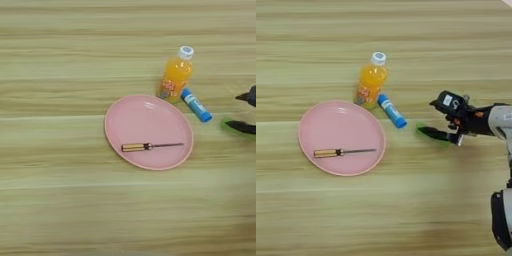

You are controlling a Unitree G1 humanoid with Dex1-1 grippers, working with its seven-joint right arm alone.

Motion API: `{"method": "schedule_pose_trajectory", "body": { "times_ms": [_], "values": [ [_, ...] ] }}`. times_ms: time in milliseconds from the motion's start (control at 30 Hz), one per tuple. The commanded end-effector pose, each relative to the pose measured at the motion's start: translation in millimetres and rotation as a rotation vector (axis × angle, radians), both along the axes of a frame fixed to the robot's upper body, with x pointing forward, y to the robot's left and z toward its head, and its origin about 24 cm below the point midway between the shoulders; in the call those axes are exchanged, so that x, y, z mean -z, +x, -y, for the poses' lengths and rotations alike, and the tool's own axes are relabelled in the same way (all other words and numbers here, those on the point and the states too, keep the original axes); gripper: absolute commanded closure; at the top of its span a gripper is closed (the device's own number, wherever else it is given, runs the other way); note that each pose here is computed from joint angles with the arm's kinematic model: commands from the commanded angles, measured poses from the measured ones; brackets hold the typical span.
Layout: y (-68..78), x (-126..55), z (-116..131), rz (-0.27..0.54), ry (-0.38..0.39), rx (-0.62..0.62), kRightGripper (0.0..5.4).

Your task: Move the objects on the table

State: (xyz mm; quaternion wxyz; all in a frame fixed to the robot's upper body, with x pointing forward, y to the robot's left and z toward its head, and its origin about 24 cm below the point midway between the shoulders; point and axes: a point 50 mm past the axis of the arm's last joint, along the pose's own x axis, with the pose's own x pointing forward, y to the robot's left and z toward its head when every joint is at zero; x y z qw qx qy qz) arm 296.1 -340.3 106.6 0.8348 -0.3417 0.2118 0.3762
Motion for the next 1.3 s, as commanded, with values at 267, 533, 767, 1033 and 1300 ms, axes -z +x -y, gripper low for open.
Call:
{"method": "schedule_pose_trajectory", "body": {
  "times_ms": [267,533,767,1033,1300],
  "values": [
    [-1.8,-53.7,-22.3,0.158,0.186,-0.175,0.03],
    [-22.4,-49.9,-40.0,0.039,0.287,-0.308,0.03],
    [-29.8,-31.0,-59.1,-0.059,0.325,-0.360,0.03],
    [-22.3,-13.1,-87.6,-0.100,0.335,-0.388,0.03],
    [-20.7,2.0,-108.8,-0.140,0.337,-0.422,0.03]
  ]
}}
